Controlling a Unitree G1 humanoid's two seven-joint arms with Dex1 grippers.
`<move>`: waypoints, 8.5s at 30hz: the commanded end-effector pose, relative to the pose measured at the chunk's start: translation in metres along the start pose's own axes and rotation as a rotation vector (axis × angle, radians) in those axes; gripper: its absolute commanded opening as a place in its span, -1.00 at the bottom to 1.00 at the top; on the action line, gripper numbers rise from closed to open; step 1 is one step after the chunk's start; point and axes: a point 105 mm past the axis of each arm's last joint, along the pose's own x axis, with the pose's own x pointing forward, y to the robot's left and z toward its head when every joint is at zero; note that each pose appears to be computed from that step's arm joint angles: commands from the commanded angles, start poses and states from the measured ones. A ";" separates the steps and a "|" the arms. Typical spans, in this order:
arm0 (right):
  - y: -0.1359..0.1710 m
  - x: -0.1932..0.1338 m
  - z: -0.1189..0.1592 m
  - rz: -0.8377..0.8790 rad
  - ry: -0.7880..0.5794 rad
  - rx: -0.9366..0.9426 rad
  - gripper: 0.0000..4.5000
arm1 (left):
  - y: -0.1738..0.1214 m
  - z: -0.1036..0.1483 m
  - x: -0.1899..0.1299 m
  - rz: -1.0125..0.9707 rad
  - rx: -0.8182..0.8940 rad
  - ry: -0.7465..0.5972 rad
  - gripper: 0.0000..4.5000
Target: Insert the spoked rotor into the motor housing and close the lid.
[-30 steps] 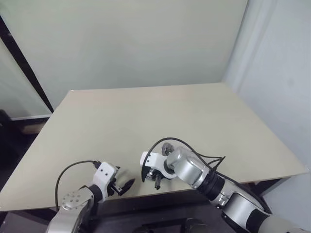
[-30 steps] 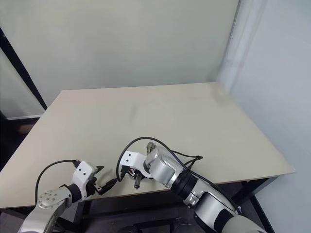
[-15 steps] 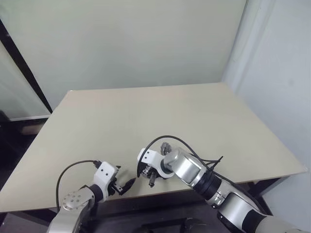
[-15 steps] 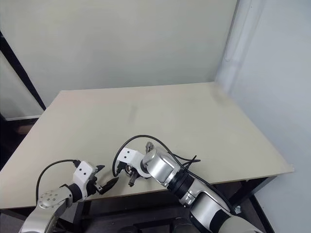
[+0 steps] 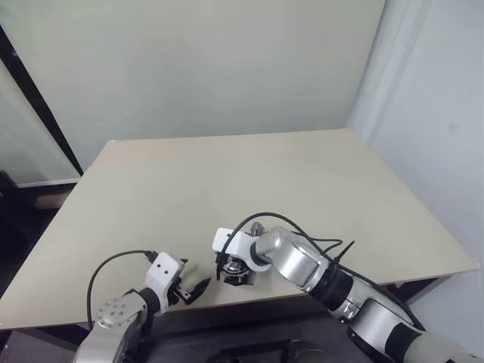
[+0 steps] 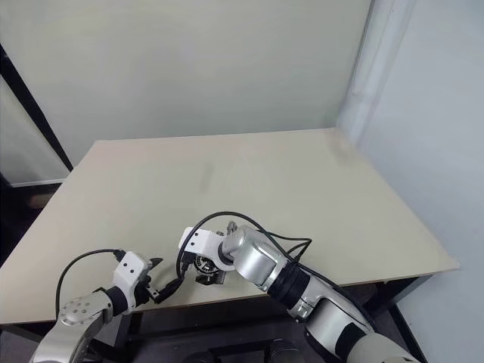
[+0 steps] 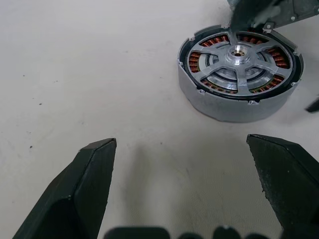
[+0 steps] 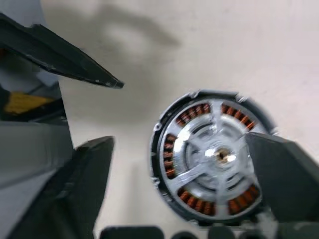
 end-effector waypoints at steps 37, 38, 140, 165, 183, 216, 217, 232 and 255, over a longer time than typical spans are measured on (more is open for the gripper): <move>-0.045 -0.022 -0.029 -0.252 -0.240 0.162 0.99 | 0.006 0.020 -0.006 0.005 0.046 -0.047 1.00; -0.042 -0.018 -0.029 -0.241 -0.241 0.163 0.99 | 0.006 0.020 -0.007 0.004 0.046 -0.047 1.00; -0.030 0.014 -0.055 -0.040 -0.057 0.202 0.43 | 0.007 0.015 -0.010 -0.011 0.004 -0.003 1.00; -0.032 0.013 -0.063 0.048 -0.068 0.244 0.43 | 0.003 0.015 -0.008 -0.032 -0.074 -0.018 1.00; -0.031 0.013 -0.070 0.040 -0.043 0.242 0.43 | -0.007 0.031 0.053 -0.045 -0.090 -0.083 -1.00; -0.044 -0.013 -0.038 0.048 -0.229 0.350 0.98 | -0.026 0.011 0.064 -0.130 -0.057 0.010 -1.00; -0.046 -0.015 -0.037 0.047 -0.242 0.364 0.98 | -0.026 0.011 0.065 -0.131 -0.056 0.010 -1.00; -0.081 -0.045 -0.085 0.014 -0.270 1.191 0.98 | -0.029 0.014 0.070 -0.151 -0.043 0.003 -1.00; -0.046 -0.012 -0.081 0.291 -0.359 1.736 0.98 | -0.029 0.016 0.068 -0.161 -0.033 0.002 -1.00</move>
